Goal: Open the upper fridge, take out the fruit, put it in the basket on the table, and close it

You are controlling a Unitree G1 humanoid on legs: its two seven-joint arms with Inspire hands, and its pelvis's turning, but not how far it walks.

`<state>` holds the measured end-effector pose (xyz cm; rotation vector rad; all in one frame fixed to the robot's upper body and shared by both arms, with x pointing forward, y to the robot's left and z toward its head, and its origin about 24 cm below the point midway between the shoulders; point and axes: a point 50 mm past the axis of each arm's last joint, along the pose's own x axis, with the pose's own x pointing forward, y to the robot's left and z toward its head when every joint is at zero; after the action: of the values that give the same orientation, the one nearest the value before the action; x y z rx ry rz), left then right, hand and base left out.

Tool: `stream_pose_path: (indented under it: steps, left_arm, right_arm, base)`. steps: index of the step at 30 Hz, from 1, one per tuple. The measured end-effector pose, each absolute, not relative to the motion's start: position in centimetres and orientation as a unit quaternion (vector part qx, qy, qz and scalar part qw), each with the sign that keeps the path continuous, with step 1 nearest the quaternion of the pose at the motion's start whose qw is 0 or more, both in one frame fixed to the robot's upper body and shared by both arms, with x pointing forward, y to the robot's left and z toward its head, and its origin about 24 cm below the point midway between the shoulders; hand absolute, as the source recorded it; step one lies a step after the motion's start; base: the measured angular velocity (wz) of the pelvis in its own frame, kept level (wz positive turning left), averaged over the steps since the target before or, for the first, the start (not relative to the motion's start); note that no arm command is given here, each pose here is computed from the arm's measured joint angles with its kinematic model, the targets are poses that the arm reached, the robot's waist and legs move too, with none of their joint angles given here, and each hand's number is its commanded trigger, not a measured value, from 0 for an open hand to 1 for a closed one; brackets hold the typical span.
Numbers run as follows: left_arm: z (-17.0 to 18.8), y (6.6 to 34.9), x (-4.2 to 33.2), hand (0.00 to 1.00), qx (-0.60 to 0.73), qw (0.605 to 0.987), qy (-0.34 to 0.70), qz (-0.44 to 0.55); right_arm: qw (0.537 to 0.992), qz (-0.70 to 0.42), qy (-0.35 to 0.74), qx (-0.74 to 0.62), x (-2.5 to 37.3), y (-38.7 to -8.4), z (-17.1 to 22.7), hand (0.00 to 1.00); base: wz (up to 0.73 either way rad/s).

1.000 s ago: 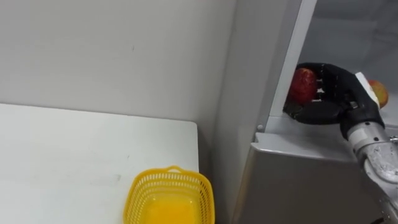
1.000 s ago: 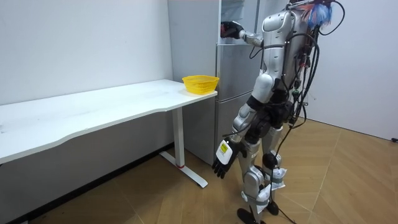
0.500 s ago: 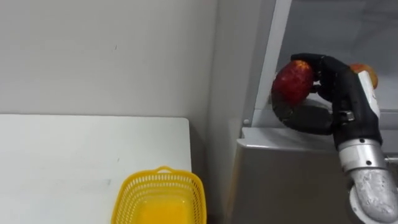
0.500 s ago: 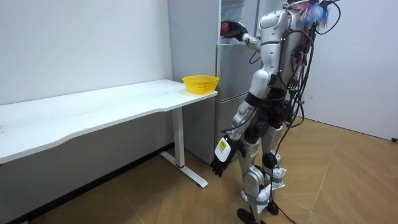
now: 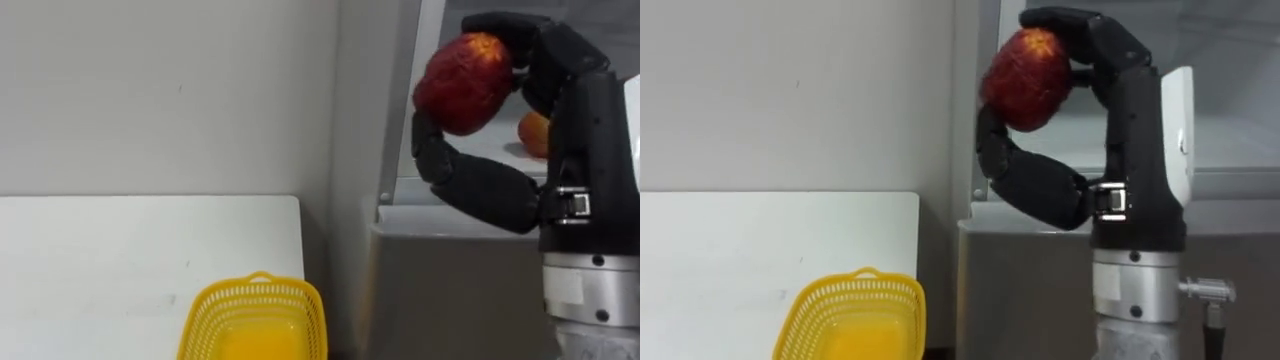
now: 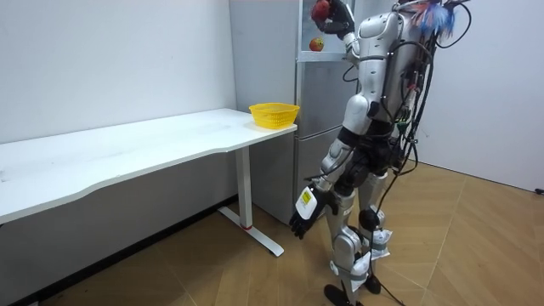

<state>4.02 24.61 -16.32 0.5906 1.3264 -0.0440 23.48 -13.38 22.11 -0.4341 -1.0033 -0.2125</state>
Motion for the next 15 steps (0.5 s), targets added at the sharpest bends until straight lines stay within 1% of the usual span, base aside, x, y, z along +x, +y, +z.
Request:
stream_pose_path:
  steps: [3,6,13,15]
  left_arm:
    - [-16.3,24.5,4.9,0.0,0.269,0.758,0.594,-0.025]
    - [-16.3,24.3,5.0,0.0,0.268,0.761,0.59,-0.034]
    - [-16.2,24.5,5.7,0.0,0.272,0.758,0.591,-0.047]
    - [-16.1,24.5,6.4,0.0,0.273,0.764,0.582,-0.051]
  right_arm:
    - [0.833,-0.087,-0.503,-0.212,22.8,-12.6,22.4,1.0]
    - [0.832,-0.06,-0.509,-0.213,22.6,-11.6,22.2,1.0]
    - [0.827,0.005,-0.503,-0.252,22.5,-9.4,21.1,1.0]
    - [0.831,0.029,-0.482,-0.275,23.2,-8.8,19.9,1.0]
  base:
    - [0.0]
    - [0.01]
    - [0.08]
    - [0.07]
